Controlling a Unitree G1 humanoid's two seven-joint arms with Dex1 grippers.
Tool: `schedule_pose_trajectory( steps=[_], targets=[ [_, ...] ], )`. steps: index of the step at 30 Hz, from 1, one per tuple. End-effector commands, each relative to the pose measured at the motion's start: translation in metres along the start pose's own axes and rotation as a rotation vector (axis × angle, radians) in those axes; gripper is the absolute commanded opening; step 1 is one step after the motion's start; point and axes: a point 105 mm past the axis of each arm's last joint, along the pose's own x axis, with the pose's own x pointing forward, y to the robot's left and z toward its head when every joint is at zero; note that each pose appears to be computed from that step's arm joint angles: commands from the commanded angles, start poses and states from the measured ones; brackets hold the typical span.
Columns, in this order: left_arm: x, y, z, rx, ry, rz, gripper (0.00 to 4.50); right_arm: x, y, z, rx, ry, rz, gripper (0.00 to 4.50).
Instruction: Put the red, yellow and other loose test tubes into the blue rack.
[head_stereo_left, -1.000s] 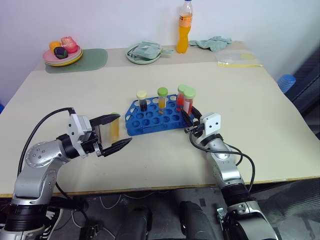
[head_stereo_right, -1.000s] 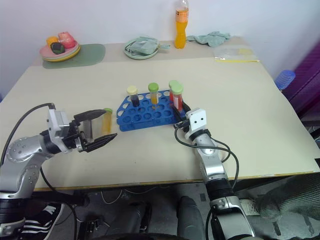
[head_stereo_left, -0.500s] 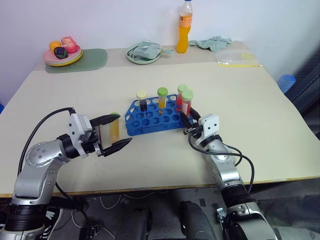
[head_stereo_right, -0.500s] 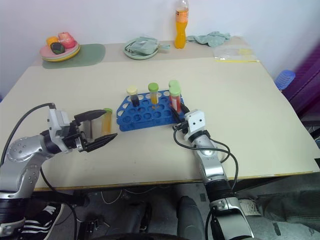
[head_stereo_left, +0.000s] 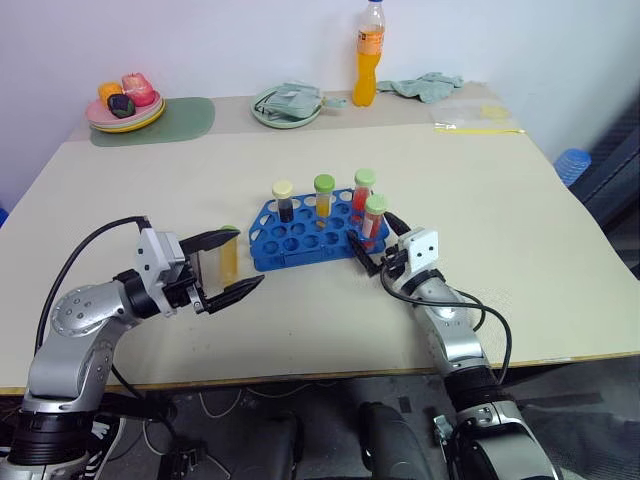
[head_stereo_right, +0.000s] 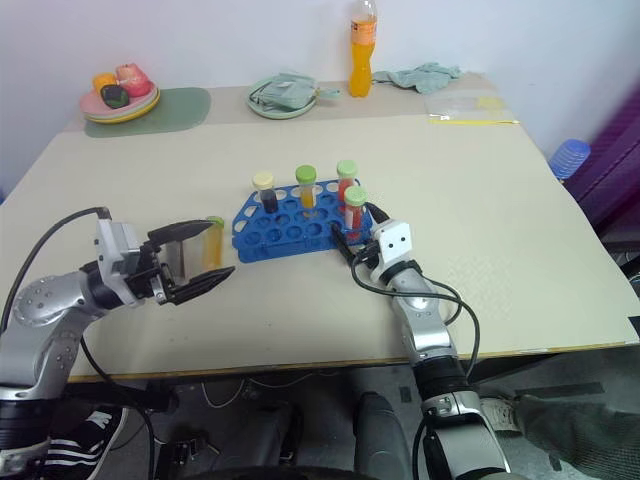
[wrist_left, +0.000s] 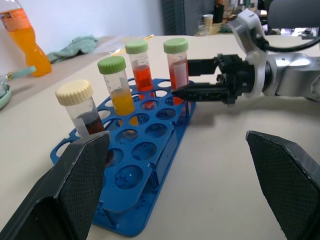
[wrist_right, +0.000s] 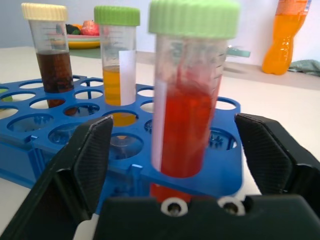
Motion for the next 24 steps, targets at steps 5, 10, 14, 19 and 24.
schedule_pose_trajectory(
  steps=[5, 10, 14, 19, 24],
  targets=[
    [-0.011, 0.005, 0.015, 0.029, -0.009, 0.034, 4.50, -0.024, -0.014, 0.036, -0.002, -0.063, 0.077, 4.40],
    [-0.017, 0.002, 0.017, -0.015, 0.030, 0.093, 4.50, -0.071, -0.024, 0.052, -0.006, 0.040, 0.288, 4.40],
    [-0.019, 0.011, 0.009, -0.031, 0.137, 0.184, 4.50, -0.085, -0.008, 0.084, 0.055, 0.069, 0.508, 4.40],
    [-0.014, 0.040, 0.019, -0.057, 0.188, 0.412, 4.50, -0.079, 0.015, 0.128, 0.055, 0.079, 0.727, 4.40],
    [-0.014, 0.054, 0.011, -0.184, 0.343, 0.541, 4.50, -0.064, 0.021, 0.147, 0.050, 0.048, 0.794, 4.40]
  ],
)
